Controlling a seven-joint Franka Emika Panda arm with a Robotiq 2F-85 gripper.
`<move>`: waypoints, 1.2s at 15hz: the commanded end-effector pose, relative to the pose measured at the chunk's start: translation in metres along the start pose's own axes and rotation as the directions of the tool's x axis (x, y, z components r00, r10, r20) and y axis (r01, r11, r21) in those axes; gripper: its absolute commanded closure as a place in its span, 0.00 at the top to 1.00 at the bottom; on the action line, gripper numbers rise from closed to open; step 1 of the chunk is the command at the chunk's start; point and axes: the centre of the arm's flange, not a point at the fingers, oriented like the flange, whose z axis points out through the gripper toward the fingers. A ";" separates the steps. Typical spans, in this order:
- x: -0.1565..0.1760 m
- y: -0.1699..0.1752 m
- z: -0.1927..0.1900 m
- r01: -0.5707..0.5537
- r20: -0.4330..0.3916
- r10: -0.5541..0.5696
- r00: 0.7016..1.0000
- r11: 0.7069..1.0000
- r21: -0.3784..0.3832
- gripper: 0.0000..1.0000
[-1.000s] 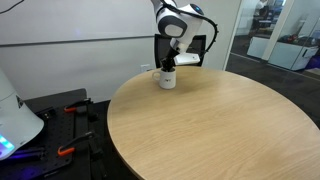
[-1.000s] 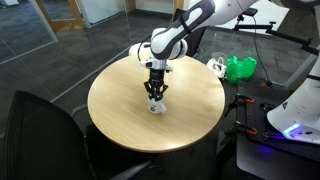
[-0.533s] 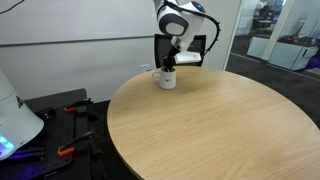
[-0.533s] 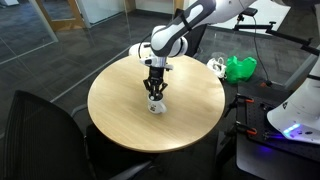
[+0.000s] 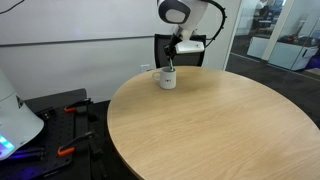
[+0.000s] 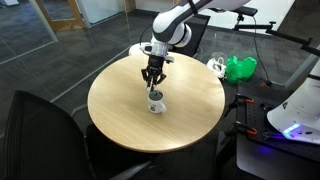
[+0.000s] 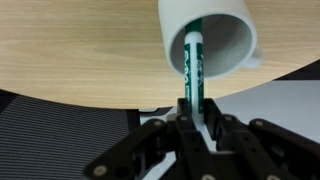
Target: Pick the marker from the cup and put it on the table
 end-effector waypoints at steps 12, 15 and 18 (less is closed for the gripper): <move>-0.013 -0.095 -0.137 -0.206 0.098 0.219 0.971 0.970 -0.127 0.05; -0.042 -0.100 -0.140 -0.313 0.163 0.335 0.928 0.938 -0.149 0.05; -0.071 -0.098 -0.130 -0.412 0.222 0.439 0.871 0.897 -0.157 0.05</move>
